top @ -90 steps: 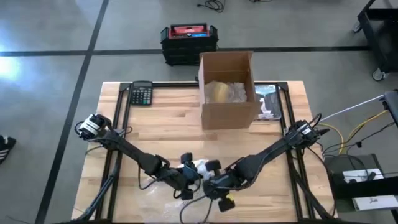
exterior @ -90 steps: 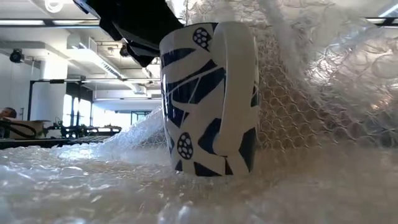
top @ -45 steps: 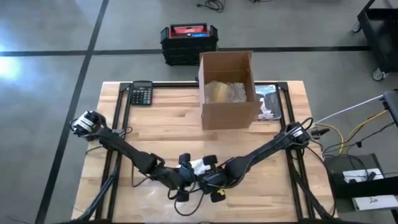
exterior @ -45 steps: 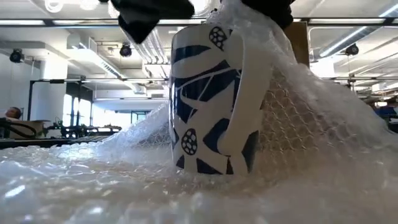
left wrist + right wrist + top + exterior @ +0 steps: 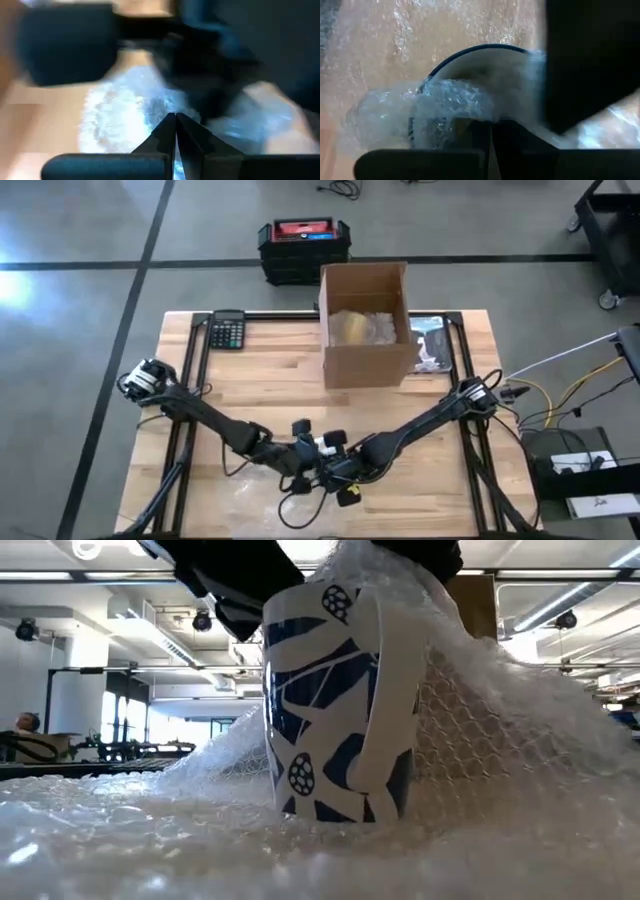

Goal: Wrap mug
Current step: Wrap the blue patterned mug with the transparent bubble wrap

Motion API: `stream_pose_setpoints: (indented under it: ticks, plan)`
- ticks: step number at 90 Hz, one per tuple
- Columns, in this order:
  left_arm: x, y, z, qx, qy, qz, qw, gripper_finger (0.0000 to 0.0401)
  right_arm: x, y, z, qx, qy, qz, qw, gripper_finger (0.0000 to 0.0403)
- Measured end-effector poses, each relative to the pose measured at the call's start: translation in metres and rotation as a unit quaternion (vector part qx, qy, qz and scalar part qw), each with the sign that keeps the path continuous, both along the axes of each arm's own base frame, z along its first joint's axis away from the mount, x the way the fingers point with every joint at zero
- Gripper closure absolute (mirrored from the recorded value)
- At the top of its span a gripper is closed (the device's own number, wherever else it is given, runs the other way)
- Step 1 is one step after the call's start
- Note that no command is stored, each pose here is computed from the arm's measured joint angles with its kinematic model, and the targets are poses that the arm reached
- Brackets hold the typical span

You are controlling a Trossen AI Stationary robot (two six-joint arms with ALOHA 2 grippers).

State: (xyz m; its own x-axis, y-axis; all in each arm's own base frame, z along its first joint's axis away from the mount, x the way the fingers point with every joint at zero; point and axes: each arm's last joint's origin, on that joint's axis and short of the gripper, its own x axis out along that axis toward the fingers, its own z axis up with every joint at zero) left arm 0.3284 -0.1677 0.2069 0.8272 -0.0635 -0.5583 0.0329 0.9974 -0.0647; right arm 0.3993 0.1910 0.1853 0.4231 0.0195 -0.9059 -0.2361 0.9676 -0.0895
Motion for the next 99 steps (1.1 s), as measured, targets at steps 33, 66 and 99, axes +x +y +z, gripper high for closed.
stream_pose_setpoints:
  ticks: [33, 66, 99]
  plan:
    - [-0.002, -0.003, -0.004, -0.007, 0.007, -0.001, 1.000, 0.0401, -0.011, -0.006, 0.063, -0.020, 0.001, -0.017, 1.000, 0.0401]
    - [-0.005, -0.002, -0.002, -0.004, 0.018, 0.002, 1.000, 0.0401, 0.004, 0.002, 0.004, -0.008, 0.037, -0.012, 0.999, 0.0401]
    - [-0.052, 0.001, 0.036, -0.044, 0.094, -0.018, 0.994, 0.0401, 0.012, 0.000, -0.012, 0.001, 0.041, -0.037, 0.998, 0.0401]
